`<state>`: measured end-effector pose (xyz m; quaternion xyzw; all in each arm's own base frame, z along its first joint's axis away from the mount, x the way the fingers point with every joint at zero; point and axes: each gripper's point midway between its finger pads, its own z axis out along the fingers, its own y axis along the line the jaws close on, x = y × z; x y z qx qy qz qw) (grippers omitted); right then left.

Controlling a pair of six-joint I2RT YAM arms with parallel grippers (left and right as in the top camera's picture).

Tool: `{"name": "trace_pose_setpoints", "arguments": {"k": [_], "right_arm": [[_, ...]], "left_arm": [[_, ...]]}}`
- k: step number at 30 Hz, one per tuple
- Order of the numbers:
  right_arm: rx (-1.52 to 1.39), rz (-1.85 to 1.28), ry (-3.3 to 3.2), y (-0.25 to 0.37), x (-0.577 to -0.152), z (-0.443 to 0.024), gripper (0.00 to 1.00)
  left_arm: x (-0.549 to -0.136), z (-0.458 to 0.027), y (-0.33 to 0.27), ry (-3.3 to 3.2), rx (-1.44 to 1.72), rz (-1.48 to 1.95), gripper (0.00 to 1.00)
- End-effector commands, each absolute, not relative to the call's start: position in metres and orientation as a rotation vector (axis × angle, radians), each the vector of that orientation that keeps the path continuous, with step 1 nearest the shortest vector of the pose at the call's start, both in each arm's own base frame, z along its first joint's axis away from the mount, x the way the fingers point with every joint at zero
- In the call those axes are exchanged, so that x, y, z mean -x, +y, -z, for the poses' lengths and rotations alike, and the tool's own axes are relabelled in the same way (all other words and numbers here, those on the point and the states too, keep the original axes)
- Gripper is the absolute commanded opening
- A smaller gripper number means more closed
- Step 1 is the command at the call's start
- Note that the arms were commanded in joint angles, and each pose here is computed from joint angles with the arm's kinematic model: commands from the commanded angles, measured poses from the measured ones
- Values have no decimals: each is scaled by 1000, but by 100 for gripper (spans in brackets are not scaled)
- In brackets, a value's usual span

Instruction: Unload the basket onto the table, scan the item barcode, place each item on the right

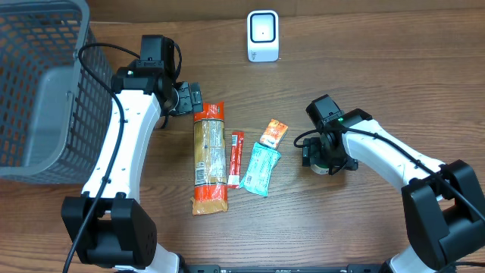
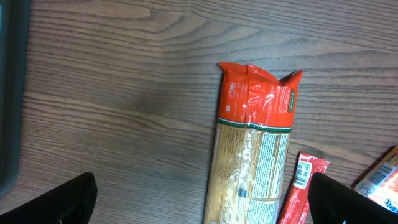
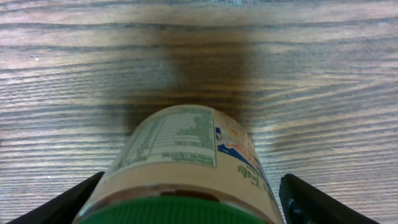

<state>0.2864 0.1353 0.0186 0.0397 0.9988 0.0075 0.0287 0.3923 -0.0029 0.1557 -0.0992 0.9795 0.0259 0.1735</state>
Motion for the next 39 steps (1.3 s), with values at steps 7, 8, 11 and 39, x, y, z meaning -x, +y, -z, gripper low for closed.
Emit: {"name": "trace_pose_setpoints", "arguments": {"k": [7, 8, 11, 39], "right_arm": [[-88, -8, 3084, 135, -285, -15, 81], [-88, -6, 3085, 135, -285, -15, 72], [-88, -6, 3085, 135, -285, -15, 56], [-39, -138, 2900, 160, -337, -126, 20]], "left_arm": [[-395, -166, -1, 2750, 276, -83, 100], [-395, -166, -1, 2750, 276, -83, 100], [-395, -166, -1, 2750, 276, -83, 100], [-395, -166, -1, 2750, 276, -83, 100]]}}
